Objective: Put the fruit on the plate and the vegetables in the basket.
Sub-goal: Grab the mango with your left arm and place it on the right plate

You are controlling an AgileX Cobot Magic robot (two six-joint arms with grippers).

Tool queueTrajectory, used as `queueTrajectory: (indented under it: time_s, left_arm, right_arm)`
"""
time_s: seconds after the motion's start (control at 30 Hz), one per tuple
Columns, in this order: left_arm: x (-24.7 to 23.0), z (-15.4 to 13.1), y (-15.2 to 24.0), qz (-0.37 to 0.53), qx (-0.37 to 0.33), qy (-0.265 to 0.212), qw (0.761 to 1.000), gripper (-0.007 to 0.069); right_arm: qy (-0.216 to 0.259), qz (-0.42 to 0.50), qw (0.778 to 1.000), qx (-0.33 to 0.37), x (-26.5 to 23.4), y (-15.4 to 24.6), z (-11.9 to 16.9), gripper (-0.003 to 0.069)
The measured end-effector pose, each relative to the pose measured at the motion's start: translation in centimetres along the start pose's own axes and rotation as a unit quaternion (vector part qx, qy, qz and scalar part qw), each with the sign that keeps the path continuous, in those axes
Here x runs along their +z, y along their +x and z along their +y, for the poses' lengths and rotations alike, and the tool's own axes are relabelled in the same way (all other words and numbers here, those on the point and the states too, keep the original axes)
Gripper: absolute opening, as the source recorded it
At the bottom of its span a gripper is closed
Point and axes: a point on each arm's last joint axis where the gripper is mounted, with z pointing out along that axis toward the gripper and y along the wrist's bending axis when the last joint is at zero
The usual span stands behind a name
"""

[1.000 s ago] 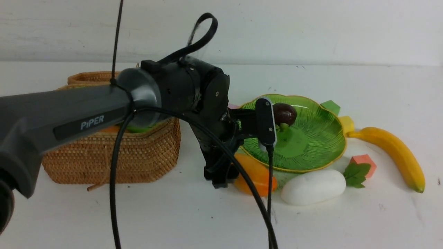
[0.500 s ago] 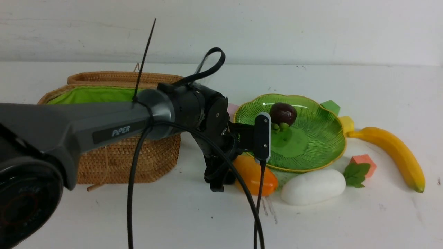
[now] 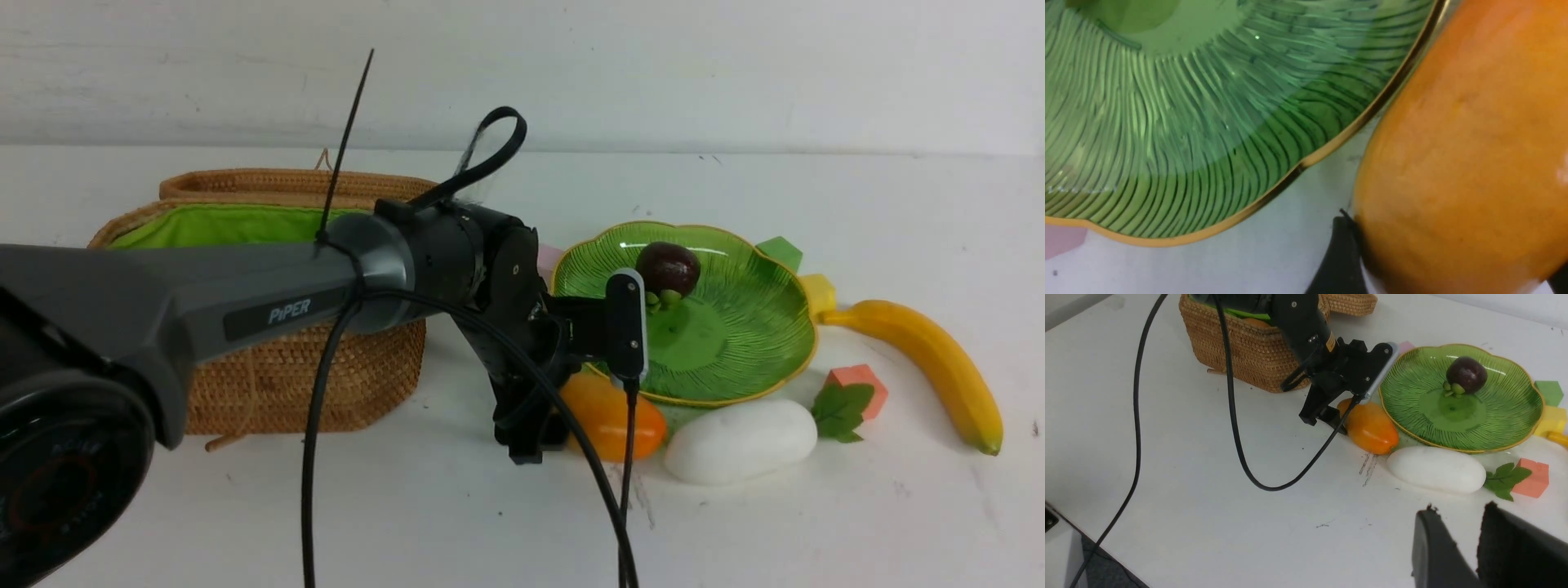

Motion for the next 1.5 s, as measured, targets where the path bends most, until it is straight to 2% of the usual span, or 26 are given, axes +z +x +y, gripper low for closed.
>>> queueTrajectory:
  time_s: [0.27, 0.37, 0.47, 0.9, 1.1, 1.43, 1.5]
  left_arm:
    - [0.0, -0.1, 0.0, -0.002, -0.003, 0.004, 1.0, 0.0582]
    - [0.0, -0.1, 0.0, -0.002, -0.004, 0.005, 1.0, 0.0549]
    - [0.0, -0.3, -0.1, -0.003, -0.013, 0.017, 1.0, 0.0472]
    - [-0.1, -1.1, 0.2, 0.012, -0.021, 0.06, 0.998, 0.0472]
    - [-1.4, -1.8, 0.4, 0.034, -0.02, 0.106, 0.994, 0.0472]
    - [-5.3, -1.0, -0.5, 0.014, -0.062, 0.07, 0.995, 0.0472]
    - [-7.3, -0.5, -1.0, -0.011, -0.09, 0.043, 0.995, 0.0472]
  right_arm:
    - [-0.001, 0.0, 1.0, 0.0, 0.0, 0.0, 0.0, 0.0183]
    - [-0.001, 0.0, 1.0, 0.001, 0.0, 0.0, 0.0, 0.0184]
    - [-0.008, -0.001, 1.0, 0.003, 0.0, 0.0, 0.1, 0.0185]
    - [-0.016, 0.001, 1.0, 0.007, 0.0, 0.0, 0.3, 0.0188]
    - [-0.021, 0.001, 1.0, 0.009, 0.0, 0.0, 0.4, 0.0184]
    - [-0.021, 0.001, 1.0, 0.007, 0.0, 0.0, 0.4, 0.0183]
    - [-0.016, 0.001, 1.0, 0.003, 0.0, 0.0, 0.3, 0.0183]
